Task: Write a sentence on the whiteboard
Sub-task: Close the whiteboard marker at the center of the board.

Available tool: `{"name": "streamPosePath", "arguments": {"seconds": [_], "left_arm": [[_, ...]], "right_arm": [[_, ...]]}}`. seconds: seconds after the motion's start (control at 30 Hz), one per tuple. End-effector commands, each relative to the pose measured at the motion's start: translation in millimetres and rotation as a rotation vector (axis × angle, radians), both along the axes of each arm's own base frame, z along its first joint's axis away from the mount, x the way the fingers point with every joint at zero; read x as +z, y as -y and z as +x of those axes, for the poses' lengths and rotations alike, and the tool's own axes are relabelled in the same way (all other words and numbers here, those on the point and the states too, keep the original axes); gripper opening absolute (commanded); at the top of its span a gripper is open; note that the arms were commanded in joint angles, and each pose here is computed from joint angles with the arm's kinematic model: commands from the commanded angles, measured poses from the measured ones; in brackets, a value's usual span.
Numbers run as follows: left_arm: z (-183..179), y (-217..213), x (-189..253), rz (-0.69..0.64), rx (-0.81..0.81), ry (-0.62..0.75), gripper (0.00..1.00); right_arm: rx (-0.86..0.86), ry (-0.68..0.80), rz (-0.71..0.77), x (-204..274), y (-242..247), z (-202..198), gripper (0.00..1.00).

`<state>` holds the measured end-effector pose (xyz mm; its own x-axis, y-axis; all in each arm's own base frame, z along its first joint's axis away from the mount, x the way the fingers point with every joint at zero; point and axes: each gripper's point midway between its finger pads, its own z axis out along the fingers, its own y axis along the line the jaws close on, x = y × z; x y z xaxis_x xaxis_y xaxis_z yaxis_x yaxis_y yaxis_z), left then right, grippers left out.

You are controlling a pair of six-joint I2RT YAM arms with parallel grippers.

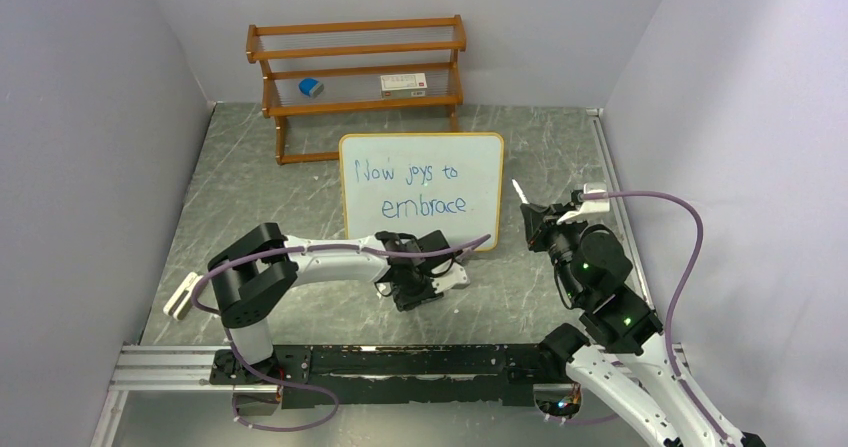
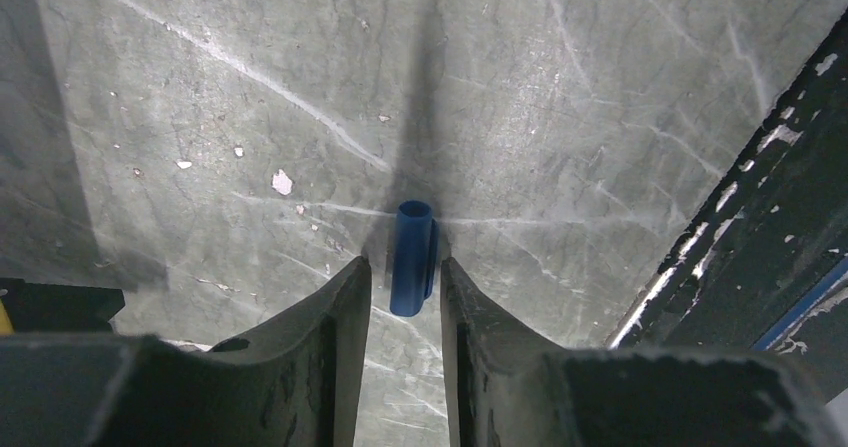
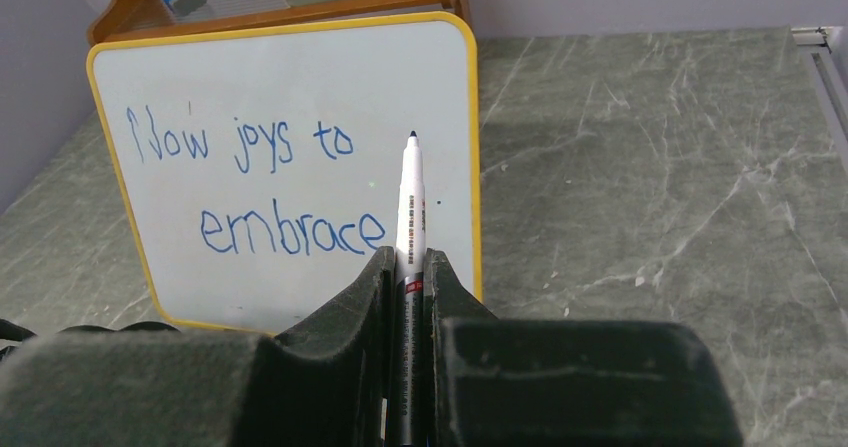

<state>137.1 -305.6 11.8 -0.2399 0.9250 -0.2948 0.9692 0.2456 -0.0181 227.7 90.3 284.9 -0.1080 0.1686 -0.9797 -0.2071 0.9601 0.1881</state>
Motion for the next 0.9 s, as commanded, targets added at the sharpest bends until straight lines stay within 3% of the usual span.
{"name": "streamPosePath", "arguments": {"seconds": [0.0,0.43,0.87], "left_arm": [[-13.2,-11.6,-15.5,0.081,-0.012,-0.033,0.34],[-5.6,-4.2,10.8,-0.019,0.000,0.023,0.07],[30.9,-18.6,55.5,-0.149,0.032,0.176,0.05]], "right_arm": [[-0.009,0.015,-0.003,6.7,3.8,-1.0,0.00],[-0.001,0.008,-0.011,7.6,2.6,-1.3,0.00],[0.144,-0.081,-0.062,-11.9,-28.8,1.3,0.00]]}}
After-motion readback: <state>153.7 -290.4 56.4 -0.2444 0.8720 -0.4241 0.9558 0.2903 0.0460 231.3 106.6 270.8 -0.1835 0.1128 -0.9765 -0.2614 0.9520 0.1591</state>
